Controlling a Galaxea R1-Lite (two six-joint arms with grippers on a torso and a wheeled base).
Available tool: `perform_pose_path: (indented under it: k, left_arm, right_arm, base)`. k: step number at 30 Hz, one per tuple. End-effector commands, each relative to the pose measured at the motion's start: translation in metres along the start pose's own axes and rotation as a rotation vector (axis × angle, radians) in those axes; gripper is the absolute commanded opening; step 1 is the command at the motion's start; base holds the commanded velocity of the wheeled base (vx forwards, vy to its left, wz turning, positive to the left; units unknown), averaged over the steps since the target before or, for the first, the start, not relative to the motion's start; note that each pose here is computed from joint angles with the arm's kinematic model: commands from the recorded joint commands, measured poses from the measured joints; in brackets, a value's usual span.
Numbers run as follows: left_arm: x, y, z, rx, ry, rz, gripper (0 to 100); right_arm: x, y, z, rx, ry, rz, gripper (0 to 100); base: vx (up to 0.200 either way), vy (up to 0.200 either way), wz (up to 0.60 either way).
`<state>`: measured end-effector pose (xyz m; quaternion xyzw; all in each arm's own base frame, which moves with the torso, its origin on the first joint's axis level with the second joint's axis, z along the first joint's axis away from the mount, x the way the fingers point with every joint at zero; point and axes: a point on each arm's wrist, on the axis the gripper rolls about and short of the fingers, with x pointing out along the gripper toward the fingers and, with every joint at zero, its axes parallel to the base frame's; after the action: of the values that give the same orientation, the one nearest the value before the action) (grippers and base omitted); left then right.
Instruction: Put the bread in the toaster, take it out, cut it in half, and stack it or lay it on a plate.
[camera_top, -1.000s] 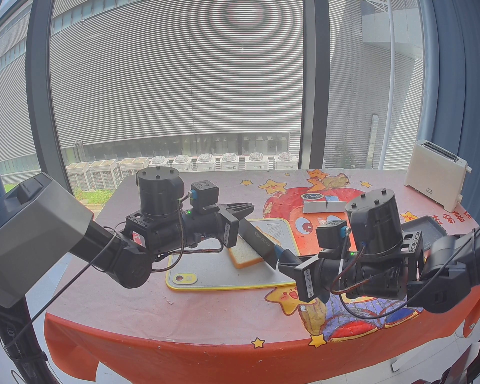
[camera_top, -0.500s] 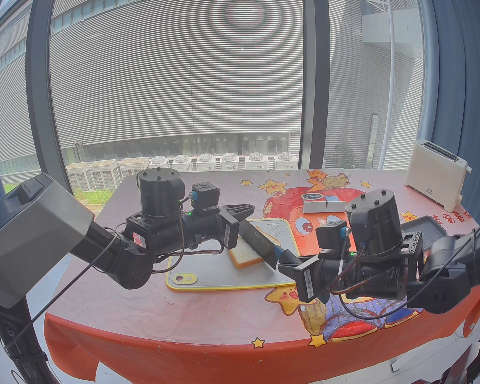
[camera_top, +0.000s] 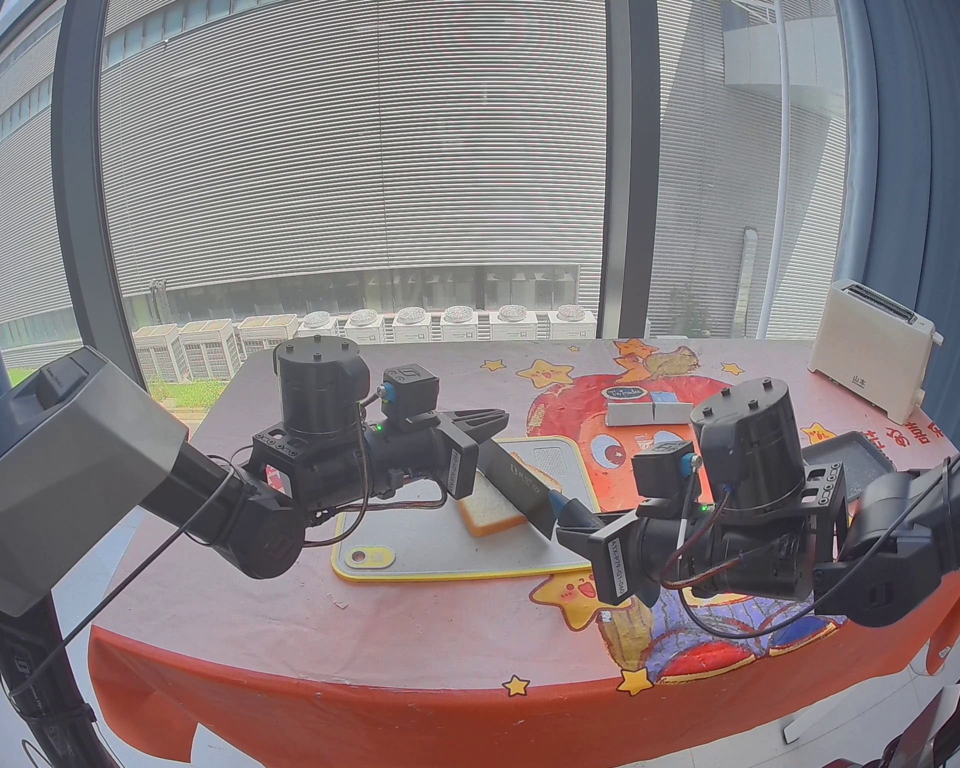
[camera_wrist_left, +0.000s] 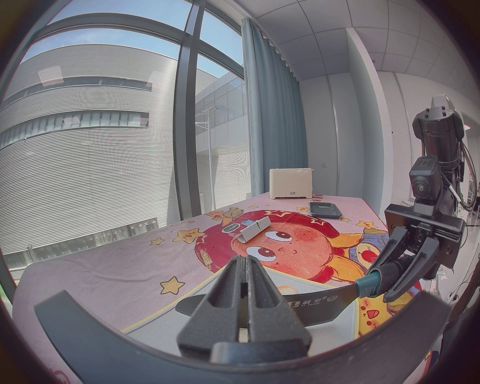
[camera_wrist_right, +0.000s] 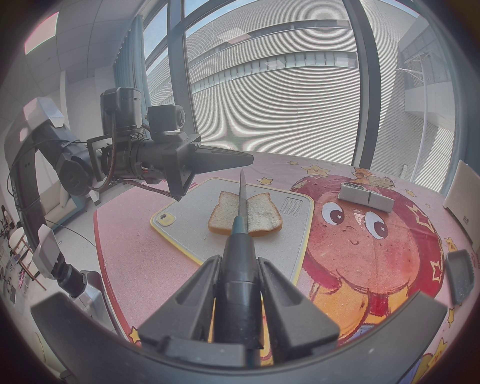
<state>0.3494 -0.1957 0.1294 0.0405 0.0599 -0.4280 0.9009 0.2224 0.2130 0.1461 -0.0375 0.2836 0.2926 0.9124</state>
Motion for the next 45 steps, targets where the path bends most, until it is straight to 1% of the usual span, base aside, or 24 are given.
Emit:
perform_pose_path:
  k: [1, 4, 7, 10, 11, 17, 22, 24, 30, 31, 33, 38, 45]
  left_arm:
    - [-0.001, 0.0, 0.002, 0.002, -0.006, 0.001, 0]
    - [-0.001, 0.001, 0.004, 0.004, -0.011, 0.003, 0]
    - [-0.004, 0.011, 0.008, 0.007, -0.026, 0.024, 0]
    - [-0.004, 0.013, 0.011, 0.011, -0.036, 0.03, 0]
    - [-0.005, 0.016, 0.011, 0.01, -0.036, 0.034, 0]
    - [-0.002, 0.016, 0.013, 0.016, -0.046, 0.033, 0]
    - [0.004, 0.019, 0.023, 0.026, -0.07, 0.032, 0]
    - [0.009, 0.02, 0.018, 0.019, -0.05, 0.031, 0]
    - [0.015, 0.02, 0.009, 0.01, -0.025, 0.024, 0]
    - [0.019, 0.019, 0.002, 0.004, -0.01, 0.018, 0]
    - [0.022, 0.018, -0.003, 0.001, 0.001, 0.013, 0]
    - [0.025, 0.018, -0.01, 0.003, 0.018, 0.01, 0]
    - [0.024, 0.017, -0.013, 0.0, 0.029, 0.009, 0]
  right_arm:
    - [0.0, 0.0, 0.0, 0.001, 0.001, -0.001, 0]
    - [0.0, 0.0, 0.0, 0.001, -0.001, -0.001, 0]
    - [-0.001, -0.001, 0.001, 0.002, -0.006, -0.001, 0]
    - [-0.001, -0.001, 0.002, 0.002, -0.007, -0.001, 0]
    - [-0.001, -0.001, 0.001, 0.002, -0.006, -0.001, 0]
    - [-0.003, -0.001, 0.002, 0.003, -0.012, 0.0, 0]
    - [-0.003, -0.001, 0.002, 0.003, -0.012, 0.0, 0]
    - [-0.003, -0.001, 0.002, 0.003, -0.012, 0.0, 0]
    - [-0.003, 0.0, 0.002, 0.002, -0.01, 0.001, 0]
    - [-0.002, 0.0, 0.002, 0.002, -0.008, 0.0, 0]
    - [-0.001, 0.0, 0.001, 0.001, -0.004, 0.0, 0]
    - [-0.001, 0.0, 0.0, 0.001, -0.001, -0.001, 0]
    - [0.0, -0.001, 0.0, 0.002, -0.001, -0.002, 0]
  base:
    - [0.0, 0.0, 0.0]
    - [0.0, 0.0, 0.0]
    - [0.0, 0.0, 0.0]
    - [0.0, 0.0, 0.0]
    - [0.0, 0.0, 0.0]
    - [0.0, 0.0, 0.0]
    - [0.0, 0.0, 0.0]
    - [0.0, 0.0, 0.0]
    - [0.0, 0.0, 0.0]
    - [0.0, 0.0, 0.0]
    - [0.0, 0.0, 0.0]
    - [0.0, 0.0, 0.0]
    - [0.0, 0.0, 0.0]
